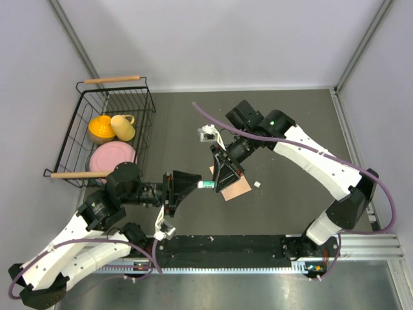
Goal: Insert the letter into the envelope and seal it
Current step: Screw the solid glue.
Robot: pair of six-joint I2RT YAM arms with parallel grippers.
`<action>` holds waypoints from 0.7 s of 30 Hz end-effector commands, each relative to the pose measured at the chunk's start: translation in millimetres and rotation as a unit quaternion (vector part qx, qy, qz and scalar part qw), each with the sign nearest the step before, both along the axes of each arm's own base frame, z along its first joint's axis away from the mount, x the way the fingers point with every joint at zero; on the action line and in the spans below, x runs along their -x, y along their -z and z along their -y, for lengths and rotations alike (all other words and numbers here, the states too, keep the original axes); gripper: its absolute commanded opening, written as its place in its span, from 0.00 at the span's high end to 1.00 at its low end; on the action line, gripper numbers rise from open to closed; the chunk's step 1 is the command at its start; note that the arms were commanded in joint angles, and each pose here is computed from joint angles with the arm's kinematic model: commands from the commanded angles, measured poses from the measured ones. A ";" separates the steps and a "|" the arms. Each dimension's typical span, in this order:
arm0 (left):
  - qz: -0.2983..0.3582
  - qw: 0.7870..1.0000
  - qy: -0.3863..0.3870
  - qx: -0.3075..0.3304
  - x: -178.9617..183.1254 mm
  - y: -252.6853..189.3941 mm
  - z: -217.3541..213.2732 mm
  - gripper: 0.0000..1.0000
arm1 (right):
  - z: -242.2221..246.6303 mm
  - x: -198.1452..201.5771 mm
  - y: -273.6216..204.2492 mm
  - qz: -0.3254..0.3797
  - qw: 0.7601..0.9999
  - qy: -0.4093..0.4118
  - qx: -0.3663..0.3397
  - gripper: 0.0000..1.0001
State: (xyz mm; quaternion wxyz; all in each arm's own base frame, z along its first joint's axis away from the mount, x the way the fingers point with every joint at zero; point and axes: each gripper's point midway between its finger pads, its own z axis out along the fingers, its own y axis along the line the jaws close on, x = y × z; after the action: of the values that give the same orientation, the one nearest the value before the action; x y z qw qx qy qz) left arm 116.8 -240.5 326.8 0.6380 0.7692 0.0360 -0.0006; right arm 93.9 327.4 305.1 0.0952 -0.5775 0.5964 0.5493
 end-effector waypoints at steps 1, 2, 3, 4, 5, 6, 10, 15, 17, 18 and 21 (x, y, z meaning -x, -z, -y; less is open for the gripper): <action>0.030 0.999 0.030 0.000 8.5 -4.2 4.1 0.61 | -2.8 3.6 -7.8 0.000 1.000 -0.008 -0.016 1.00; 0.032 0.999 0.032 -0.001 9.1 -2.8 4.4 0.56 | -2.7 4.0 -7.8 -0.001 1.000 -0.009 -0.016 1.00; 0.036 0.999 0.034 -0.001 9.8 -3.2 4.7 0.56 | -2.6 3.3 -6.7 -0.002 1.000 -0.008 -0.014 1.00; 0.037 0.999 0.036 0.000 10.5 -3.9 4.9 0.56 | -2.7 3.4 -7.2 -0.002 1.000 -0.008 -0.015 1.00; 0.036 0.999 0.039 -0.001 11.4 -3.6 6.2 0.56 | -2.9 3.7 -7.5 -0.001 1.000 -0.008 -0.015 1.00; 0.038 0.998 0.040 0.000 11.9 -4.4 6.3 0.56 | -3.3 3.3 -7.2 -0.001 1.000 -0.008 -0.015 1.00; 0.045 0.998 0.045 0.001 13.1 -7.9 7.9 0.56 | -3.2 3.5 -6.9 -0.002 1.000 -0.009 -0.015 1.00; 0.043 0.997 0.056 -0.009 17.8 -3.4 7.4 0.69 | -3.7 0.7 -4.5 0.003 1.000 -0.003 -0.008 1.00; 0.005 0.998 0.060 -0.008 22.4 -3.4 6.9 0.75 | -4.0 -3.7 -2.5 0.018 1.000 0.004 -0.003 1.00; -0.022 0.998 0.060 -0.009 24.8 -3.3 6.1 0.77 | -4.8 -7.3 -5.2 0.035 0.999 0.008 -0.007 1.00; -0.144 0.989 0.038 -0.016 25.9 -4.8 6.0 0.92 | -4.0 -26.2 -11.2 0.121 0.992 0.030 -0.012 1.00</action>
State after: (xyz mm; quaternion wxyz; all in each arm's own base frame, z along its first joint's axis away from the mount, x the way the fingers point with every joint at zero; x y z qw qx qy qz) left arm 107.2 -246.3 323.2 0.6255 0.7797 0.0196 -0.0224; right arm 97.8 327.8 299.0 0.0981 -0.5790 0.6095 0.5326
